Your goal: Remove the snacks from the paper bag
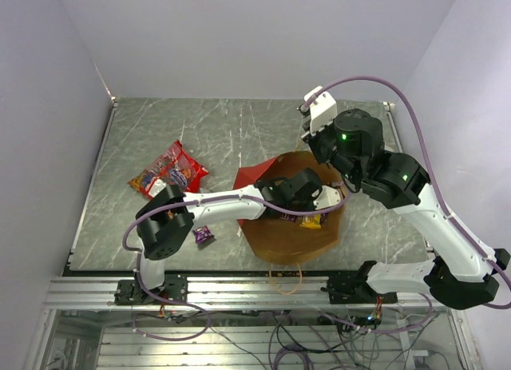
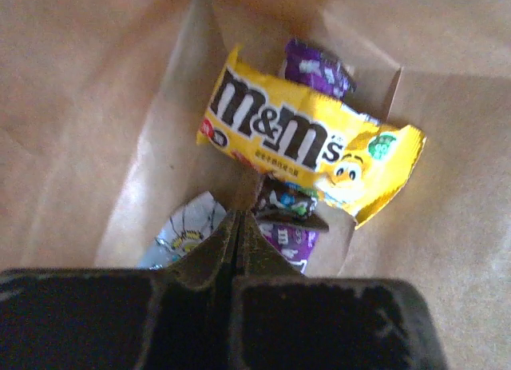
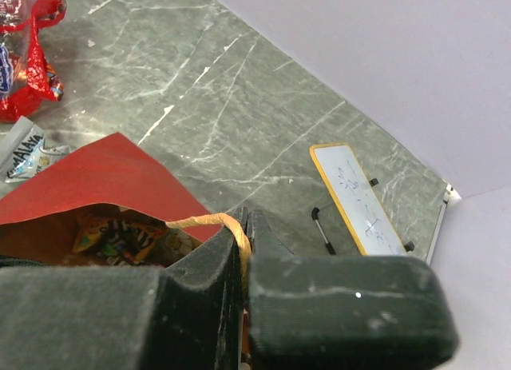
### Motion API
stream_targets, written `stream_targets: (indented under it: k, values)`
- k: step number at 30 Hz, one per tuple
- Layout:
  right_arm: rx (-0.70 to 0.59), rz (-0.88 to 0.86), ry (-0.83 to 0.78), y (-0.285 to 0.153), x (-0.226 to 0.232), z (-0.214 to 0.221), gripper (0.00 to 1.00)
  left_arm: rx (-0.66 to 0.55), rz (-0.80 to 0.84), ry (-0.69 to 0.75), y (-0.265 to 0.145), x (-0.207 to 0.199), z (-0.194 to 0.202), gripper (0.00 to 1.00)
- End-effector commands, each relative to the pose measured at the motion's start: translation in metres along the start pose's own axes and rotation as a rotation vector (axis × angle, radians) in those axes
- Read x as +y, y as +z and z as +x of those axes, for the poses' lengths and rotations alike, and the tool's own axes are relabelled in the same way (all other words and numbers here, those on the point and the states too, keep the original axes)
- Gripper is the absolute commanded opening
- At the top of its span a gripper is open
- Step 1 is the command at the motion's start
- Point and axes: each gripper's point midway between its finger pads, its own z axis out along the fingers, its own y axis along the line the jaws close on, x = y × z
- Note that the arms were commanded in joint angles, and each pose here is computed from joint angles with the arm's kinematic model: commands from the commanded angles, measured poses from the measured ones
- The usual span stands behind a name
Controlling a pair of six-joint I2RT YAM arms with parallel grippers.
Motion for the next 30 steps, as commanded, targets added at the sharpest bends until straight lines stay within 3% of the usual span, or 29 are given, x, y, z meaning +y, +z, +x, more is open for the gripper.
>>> stream_targets:
  k: [1,3,6,9,13,17,27,30]
  values:
    - [-0.074,0.033,0.013,-0.004,-0.010,-0.019,0.00,-0.028,0.099,-0.039,-0.016,-0.009,-0.017,0.07]
    - [-0.075,0.037,0.003,-0.003,-0.011,-0.020,0.00,0.005,0.095,-0.048,-0.013,-0.009,-0.012,0.15]
    - [-0.067,0.034,-0.013,-0.001,-0.010,-0.021,0.00,0.035,0.094,-0.048,-0.006,-0.011,-0.005,0.42]
    - [-0.050,0.032,-0.037,0.001,-0.010,-0.019,0.00,0.072,0.054,-0.056,0.003,-0.008,0.004,0.55]
    - [-0.023,0.047,-0.066,0.004,-0.012,-0.013,0.00,0.093,0.016,-0.074,0.011,-0.003,0.008,0.61]
    - [0.012,0.098,-0.127,0.007,-0.021,-0.008,0.00,0.035,0.037,-0.117,0.002,-0.002,-0.015,0.68]
    - [0.067,0.303,-0.443,0.006,-0.065,-0.011,0.00,-0.078,0.166,-0.188,-0.067,-0.031,-0.064,0.68]
    - [0.065,0.357,-0.449,0.006,-0.087,-0.013,0.00,-0.092,0.201,-0.181,-0.082,-0.045,-0.069,0.68]
